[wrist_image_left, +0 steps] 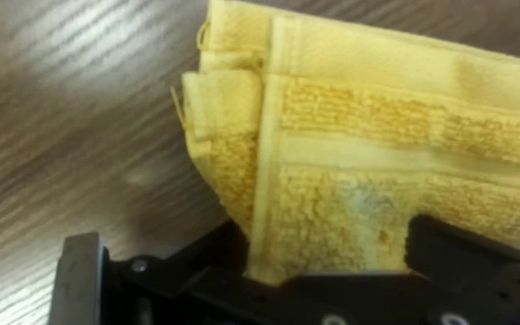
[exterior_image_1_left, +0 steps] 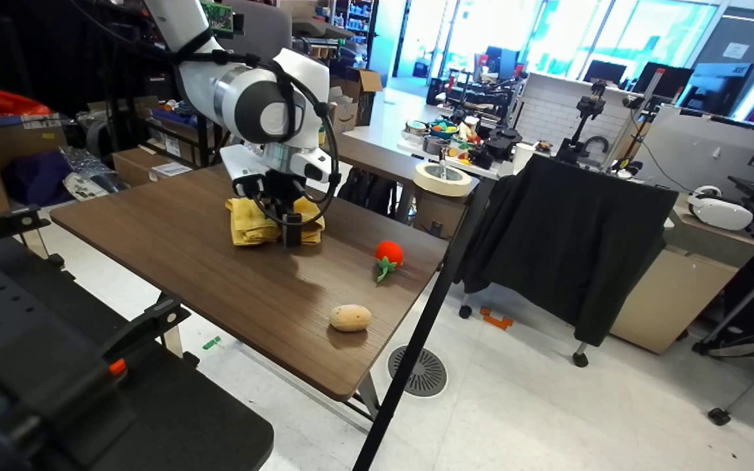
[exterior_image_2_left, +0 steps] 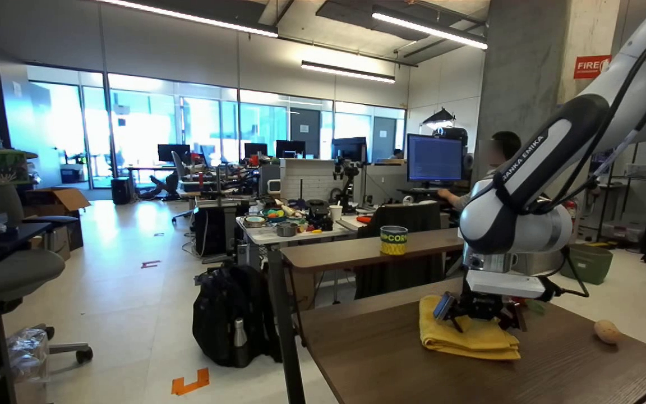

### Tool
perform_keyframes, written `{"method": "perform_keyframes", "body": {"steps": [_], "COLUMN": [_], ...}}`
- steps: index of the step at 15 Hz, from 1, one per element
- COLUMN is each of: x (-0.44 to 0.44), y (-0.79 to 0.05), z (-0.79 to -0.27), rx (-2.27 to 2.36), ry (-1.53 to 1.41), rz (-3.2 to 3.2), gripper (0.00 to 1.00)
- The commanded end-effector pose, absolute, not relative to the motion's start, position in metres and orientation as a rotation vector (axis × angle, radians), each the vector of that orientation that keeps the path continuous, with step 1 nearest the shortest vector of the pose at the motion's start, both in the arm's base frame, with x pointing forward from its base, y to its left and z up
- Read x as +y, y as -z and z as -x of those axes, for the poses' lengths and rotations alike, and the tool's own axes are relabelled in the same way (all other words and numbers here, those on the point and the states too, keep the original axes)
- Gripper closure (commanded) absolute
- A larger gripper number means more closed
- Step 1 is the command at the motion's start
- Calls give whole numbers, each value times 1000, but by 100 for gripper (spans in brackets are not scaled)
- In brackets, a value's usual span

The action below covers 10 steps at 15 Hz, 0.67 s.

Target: Take the red plushie to the right, then put the brown plushie in the corner toward you, and lastly, use the yellow towel to clean the table.

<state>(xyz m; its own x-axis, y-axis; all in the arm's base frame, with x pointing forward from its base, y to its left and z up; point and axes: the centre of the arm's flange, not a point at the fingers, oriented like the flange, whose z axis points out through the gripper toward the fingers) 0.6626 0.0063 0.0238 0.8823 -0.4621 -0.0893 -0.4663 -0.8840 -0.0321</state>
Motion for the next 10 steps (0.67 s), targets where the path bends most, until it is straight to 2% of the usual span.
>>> {"method": "perform_keyframes", "body": {"steps": [1, 6, 10], "x": [51, 134, 166], "y": [-27, -24, -16], "z": [-585, -515, -431], "rx": [445, 43, -248], "ry": [-214, -336, -464], "rz": [3025, 3012, 3010], "gripper": [0, 0, 0]}}
